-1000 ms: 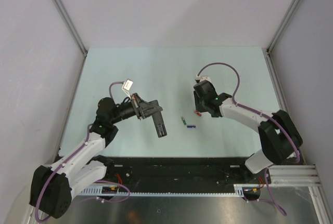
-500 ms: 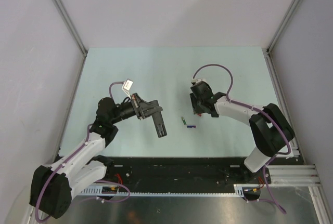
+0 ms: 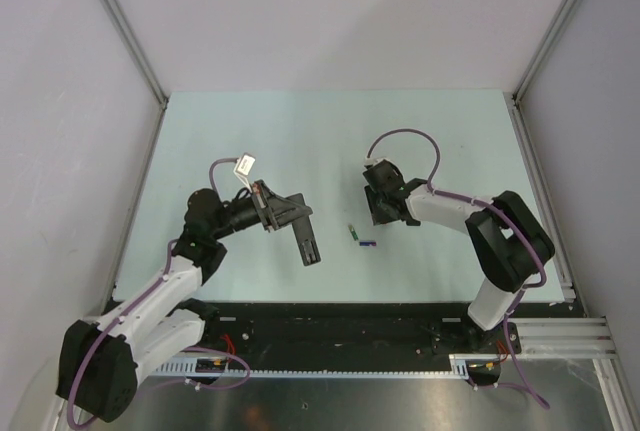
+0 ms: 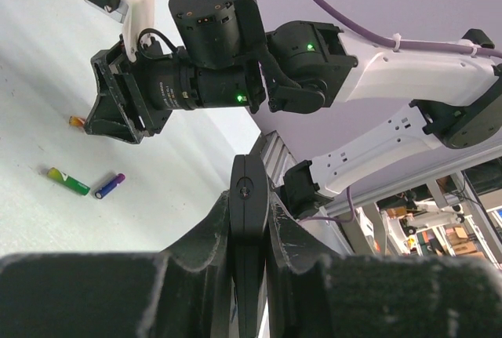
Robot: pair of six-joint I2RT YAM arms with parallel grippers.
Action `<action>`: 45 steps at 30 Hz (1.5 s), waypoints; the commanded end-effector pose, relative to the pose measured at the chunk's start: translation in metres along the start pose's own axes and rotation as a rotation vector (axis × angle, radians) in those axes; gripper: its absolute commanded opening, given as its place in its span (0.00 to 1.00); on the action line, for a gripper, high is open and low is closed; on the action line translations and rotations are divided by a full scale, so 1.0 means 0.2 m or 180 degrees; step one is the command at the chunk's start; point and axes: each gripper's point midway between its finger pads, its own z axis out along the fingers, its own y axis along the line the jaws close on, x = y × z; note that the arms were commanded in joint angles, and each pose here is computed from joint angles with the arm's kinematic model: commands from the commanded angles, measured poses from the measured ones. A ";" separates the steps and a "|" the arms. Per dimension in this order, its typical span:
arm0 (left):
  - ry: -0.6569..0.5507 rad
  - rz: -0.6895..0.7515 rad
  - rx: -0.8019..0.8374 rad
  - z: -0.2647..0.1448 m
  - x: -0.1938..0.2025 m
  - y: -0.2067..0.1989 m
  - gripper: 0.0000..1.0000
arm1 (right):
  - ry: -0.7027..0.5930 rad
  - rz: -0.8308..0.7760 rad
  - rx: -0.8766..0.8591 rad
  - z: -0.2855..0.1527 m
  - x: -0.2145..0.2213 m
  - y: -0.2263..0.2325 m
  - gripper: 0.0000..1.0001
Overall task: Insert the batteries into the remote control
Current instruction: Pick up the battery from the center of the board.
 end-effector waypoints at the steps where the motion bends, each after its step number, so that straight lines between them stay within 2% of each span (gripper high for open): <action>1: -0.0014 0.0128 0.0087 -0.01 0.00 -0.03 0.00 | -0.0047 0.0030 -0.0048 -0.01 -0.05 0.03 0.40; 15: -0.0004 0.0116 0.0073 -0.01 0.01 -0.02 0.00 | 0.0061 0.0049 -0.0152 -0.02 -0.01 0.08 0.33; 27: -0.0001 0.0098 0.0053 -0.01 0.01 0.00 0.00 | 0.0089 0.0060 -0.0127 -0.02 0.01 0.09 0.33; 38: 0.0009 0.0093 0.0048 -0.01 0.01 0.00 0.00 | 0.0142 0.0272 -0.0103 0.00 0.01 0.05 0.34; 45: 0.0009 0.0091 0.0039 -0.01 0.02 0.01 0.00 | 0.0163 0.0267 -0.0074 -0.01 0.02 0.04 0.28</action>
